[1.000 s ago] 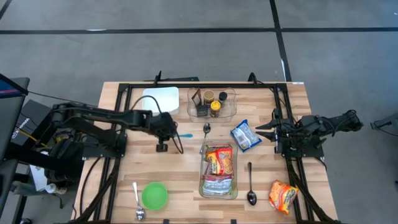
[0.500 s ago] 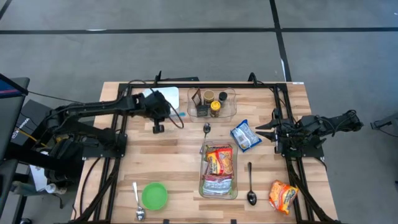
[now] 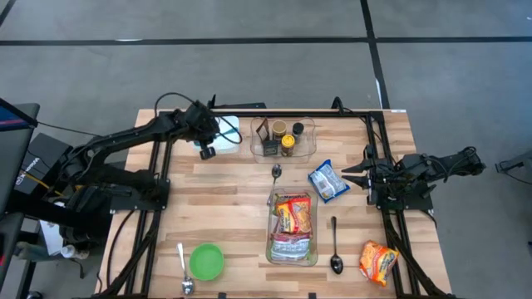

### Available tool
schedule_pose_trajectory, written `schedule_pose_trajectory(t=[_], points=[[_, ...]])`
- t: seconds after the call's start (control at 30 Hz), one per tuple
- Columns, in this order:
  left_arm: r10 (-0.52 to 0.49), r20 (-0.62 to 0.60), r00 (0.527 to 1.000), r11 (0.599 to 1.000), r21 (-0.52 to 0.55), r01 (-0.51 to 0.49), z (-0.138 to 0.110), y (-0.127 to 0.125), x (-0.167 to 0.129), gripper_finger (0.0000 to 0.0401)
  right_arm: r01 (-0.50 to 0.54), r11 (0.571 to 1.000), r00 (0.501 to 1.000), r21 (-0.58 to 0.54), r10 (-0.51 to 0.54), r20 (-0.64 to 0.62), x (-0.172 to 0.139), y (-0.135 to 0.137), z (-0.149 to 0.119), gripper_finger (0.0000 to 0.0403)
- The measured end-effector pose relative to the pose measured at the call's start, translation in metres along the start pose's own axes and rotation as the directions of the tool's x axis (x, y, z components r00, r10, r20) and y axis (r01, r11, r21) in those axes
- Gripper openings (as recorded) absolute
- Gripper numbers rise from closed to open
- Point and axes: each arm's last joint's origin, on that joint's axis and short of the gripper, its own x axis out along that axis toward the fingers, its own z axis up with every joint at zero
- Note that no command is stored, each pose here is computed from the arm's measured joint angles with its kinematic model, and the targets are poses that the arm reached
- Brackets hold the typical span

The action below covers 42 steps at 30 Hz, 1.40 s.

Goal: Pick & Place Food Item
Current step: Put the blue spoon into the white bin

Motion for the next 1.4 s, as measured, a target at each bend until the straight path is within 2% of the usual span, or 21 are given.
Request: schedule_pose_trajectory(t=[0.13, 0.63, 1.1, 1.4], points=[[-0.007, 0.018, 1.000, 1.000, -0.013, 0.008, 0.000, 0.010, 0.007, 0.0018, 0.000, 1.000, 1.000, 0.000, 0.000, 0.000, 0.000, 0.000, 0.000, 0.0074], [-0.007, -0.067, 0.998, 0.997, -0.075, 0.002, -0.010, 0.029, 0.043, 0.0018, 0.000, 1.000, 1.000, 0.000, 0.000, 0.000, 0.000, 0.000, 0.000, 0.0074], [-0.037, -0.108, 0.993, 0.995, -0.095, 0.027, -0.013, 0.031, 0.070, 0.0021, 0.000, 1.000, 1.000, 0.000, 0.000, 0.000, 0.000, 0.000, 0.000, 0.0074], [-0.040, -0.113, 0.993, 0.995, -0.095, 0.030, -0.014, 0.030, 0.071, 0.0026, 0.001, 1.000, 1.000, 0.000, -0.001, 0.000, 0.000, 0.000, 0.000, 0.0074]])
